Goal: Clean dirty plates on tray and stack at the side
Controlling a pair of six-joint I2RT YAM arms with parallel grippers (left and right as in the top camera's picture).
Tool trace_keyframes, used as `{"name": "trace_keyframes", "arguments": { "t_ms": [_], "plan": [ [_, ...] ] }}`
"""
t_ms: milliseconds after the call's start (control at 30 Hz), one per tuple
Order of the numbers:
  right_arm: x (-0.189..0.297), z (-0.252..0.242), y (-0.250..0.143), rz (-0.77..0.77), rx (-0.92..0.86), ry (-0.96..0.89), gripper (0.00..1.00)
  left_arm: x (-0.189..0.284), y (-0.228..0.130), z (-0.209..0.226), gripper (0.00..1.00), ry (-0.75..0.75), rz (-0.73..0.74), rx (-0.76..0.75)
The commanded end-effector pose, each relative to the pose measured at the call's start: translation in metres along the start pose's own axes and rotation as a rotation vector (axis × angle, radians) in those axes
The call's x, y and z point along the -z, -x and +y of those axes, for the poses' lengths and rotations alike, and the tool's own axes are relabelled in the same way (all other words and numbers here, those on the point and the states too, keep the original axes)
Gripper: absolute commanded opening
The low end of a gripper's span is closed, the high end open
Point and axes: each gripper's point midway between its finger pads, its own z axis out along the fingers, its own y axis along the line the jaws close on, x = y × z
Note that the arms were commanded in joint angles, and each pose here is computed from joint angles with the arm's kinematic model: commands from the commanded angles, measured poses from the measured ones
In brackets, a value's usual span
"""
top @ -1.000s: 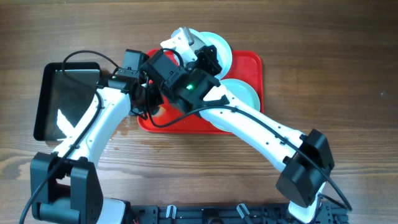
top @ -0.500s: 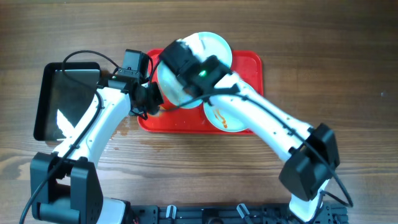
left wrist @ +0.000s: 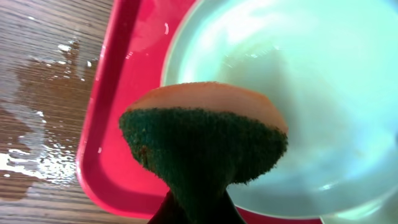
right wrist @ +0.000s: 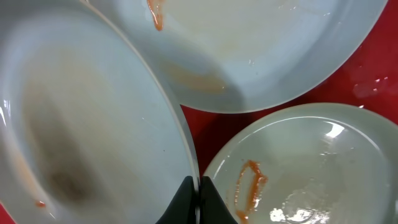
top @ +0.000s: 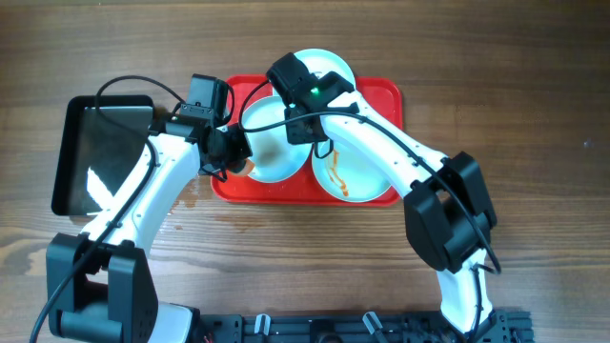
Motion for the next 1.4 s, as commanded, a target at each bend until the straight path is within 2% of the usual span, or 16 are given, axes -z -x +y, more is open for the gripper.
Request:
{"name": "trace_keyframes", "arguments": {
  "t_ms": [0, 133, 300, 467, 767, 833, 967, 1100, 1367],
  "plan": [
    [-0.020, 0.010, -0.010, 0.056, -0.053, 0.031, 0.04, -0.001, -0.004, -0.012, 0.04, -0.057, 0.005, -0.034],
    [-0.026, 0.017, -0.016, 0.092, -0.053, 0.070, 0.04, -0.020, -0.018, -0.015, 0.04, -0.066, 0.019, 0.014],
    [-0.026, 0.017, -0.018, 0.096, -0.052, 0.067, 0.04, -0.042, -0.032, -0.020, 0.04, -0.077, 0.019, 0.003],
    [-0.026, 0.018, -0.024, 0.129, -0.050, 0.076, 0.04, -0.055, -0.026, -0.018, 0.04, -0.056, -0.005, 0.006],
    [-0.057, 0.021, -0.041, 0.204, -0.045, 0.070, 0.04, -0.066, -0.021, -0.004, 0.04, 0.021, -0.032, 0.009],
    [-0.057, 0.021, -0.041, 0.205, -0.044, 0.070, 0.04, -0.067, -0.019, 0.002, 0.04, 0.051, -0.042, 0.002],
    [-0.057, 0.021, -0.040, 0.201, -0.044, 0.071, 0.04, -0.064, -0.015, 0.035, 0.04, 0.228, -0.087, -0.007],
    [-0.058, 0.022, -0.039, 0.195, -0.045, 0.075, 0.04, -0.063, -0.013, 0.038, 0.04, 0.250, -0.089, -0.108],
    [-0.083, 0.017, -0.055, 0.241, -0.037, 0.047, 0.04, -0.058, -0.004, 0.052, 0.04, 0.340, -0.138, -0.124]
  ]
}}
